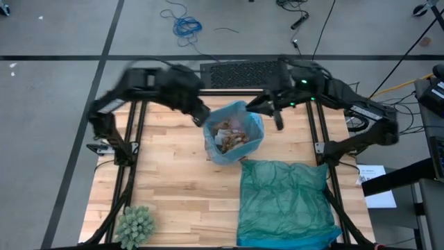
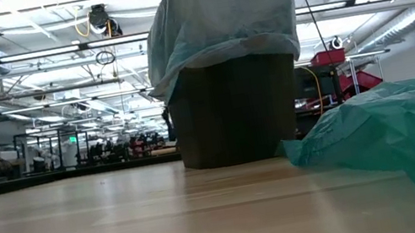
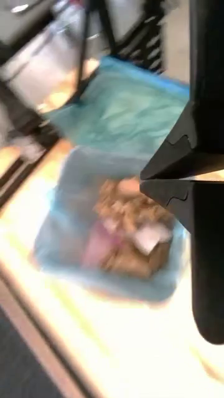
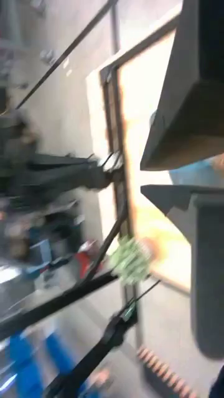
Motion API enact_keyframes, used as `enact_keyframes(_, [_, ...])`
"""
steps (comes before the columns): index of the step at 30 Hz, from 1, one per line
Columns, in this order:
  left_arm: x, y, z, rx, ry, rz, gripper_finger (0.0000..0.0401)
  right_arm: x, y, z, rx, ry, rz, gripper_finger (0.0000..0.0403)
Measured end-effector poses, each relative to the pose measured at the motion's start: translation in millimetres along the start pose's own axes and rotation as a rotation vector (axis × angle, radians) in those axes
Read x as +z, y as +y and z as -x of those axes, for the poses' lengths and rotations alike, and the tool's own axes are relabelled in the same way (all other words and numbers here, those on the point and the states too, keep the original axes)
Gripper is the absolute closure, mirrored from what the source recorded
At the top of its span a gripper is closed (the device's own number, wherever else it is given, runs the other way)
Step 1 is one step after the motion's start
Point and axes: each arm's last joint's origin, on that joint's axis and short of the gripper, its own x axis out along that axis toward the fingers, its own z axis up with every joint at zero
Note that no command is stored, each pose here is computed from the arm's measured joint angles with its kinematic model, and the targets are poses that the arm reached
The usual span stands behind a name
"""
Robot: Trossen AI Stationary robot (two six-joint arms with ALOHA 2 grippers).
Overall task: Place trash/remove bag and relplace
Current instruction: Put the brown napkin into the black trash bin
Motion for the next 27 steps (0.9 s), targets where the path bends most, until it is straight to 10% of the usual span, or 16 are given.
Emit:
enact_keyframes(11, [-26.2,24.8,104.2,0.079,-0.284,-0.017,0.0400,28.6,-14.9,-81.5,-0.122,0.425,-0.057,0.0394])
enact_keyframes(27, [-57.7,47.0,162.9,0.095,-0.377,-0.073,0.0401,-43.1,-46.6,-170.2,-0.247,0.876,-0.154,0.0394])
